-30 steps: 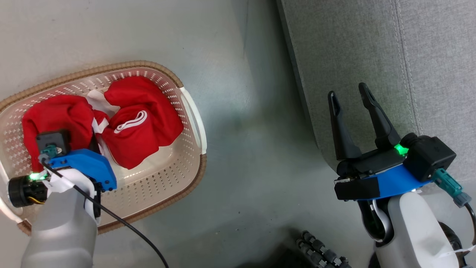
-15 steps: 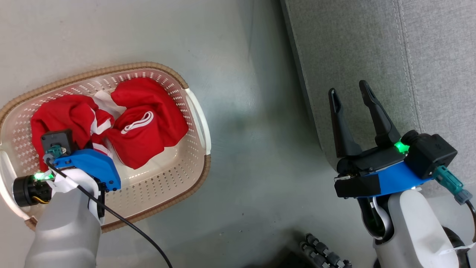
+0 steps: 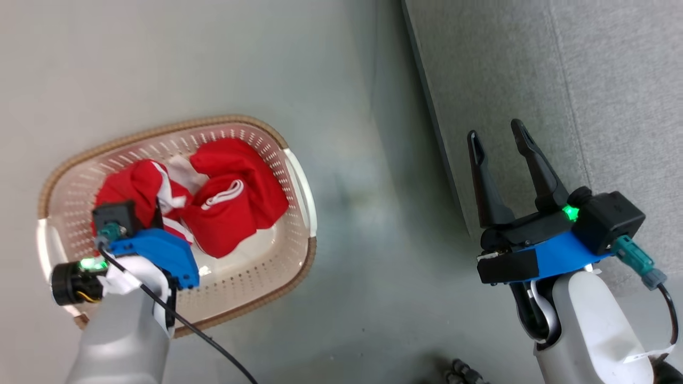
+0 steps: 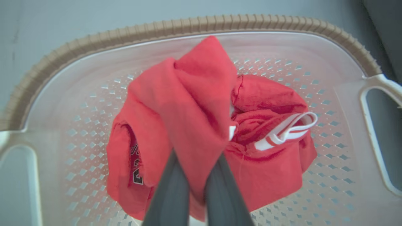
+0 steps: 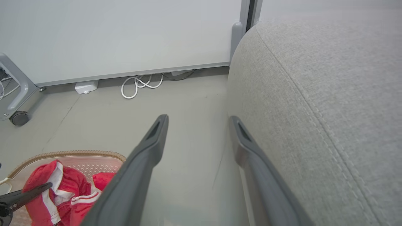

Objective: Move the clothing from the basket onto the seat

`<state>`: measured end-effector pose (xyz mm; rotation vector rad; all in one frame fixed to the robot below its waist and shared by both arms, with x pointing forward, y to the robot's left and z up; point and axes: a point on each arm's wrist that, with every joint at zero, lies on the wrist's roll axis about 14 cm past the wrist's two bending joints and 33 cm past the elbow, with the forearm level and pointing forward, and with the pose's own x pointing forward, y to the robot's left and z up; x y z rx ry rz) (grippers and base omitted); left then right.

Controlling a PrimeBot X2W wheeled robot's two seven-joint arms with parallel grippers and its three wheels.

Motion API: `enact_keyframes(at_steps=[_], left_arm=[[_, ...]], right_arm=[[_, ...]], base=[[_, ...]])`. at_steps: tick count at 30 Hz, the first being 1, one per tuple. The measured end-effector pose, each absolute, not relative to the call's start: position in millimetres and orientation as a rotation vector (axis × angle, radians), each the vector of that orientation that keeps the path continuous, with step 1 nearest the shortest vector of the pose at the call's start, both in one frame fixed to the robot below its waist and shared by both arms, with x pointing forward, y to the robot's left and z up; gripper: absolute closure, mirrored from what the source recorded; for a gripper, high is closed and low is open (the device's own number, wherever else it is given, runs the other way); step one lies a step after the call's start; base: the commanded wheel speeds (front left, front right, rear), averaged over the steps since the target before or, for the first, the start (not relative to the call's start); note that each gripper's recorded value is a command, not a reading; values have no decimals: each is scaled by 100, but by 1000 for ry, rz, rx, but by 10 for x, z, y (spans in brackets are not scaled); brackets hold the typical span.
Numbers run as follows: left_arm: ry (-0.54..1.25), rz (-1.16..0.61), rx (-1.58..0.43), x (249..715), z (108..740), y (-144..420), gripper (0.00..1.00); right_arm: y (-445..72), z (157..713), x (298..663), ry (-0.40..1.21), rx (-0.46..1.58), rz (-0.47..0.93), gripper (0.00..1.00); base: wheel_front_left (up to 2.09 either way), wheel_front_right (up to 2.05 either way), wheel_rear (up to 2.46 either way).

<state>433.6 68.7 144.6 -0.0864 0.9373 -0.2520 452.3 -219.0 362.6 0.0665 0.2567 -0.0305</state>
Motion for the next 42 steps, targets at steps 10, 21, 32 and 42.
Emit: enact_keyframes(at_steps=[10, 21, 32, 42], left_arm=[[768, -342, -55, 4362, 2294, 653, 100], [529, -432, -13, 4382, 3295, 506, 100], [224, -563, -22, 4396, 4402, 103, 100], [18, -723, -48, 4337, 5227, -383, 100]], right_arm=[[-2065, 4081, 4335, 175, 55, 0, 0], [-1791, 4563, 4076, 70, 69, 72, 0], [-1570, 4897, 3846, 6, 59, 136, 0], [-1425, 5037, 3766, -18, 53, 179, 0]], base=[[0, 0, 0], [0, 0, 0], [0, 0, 0], [0, 0, 0]])
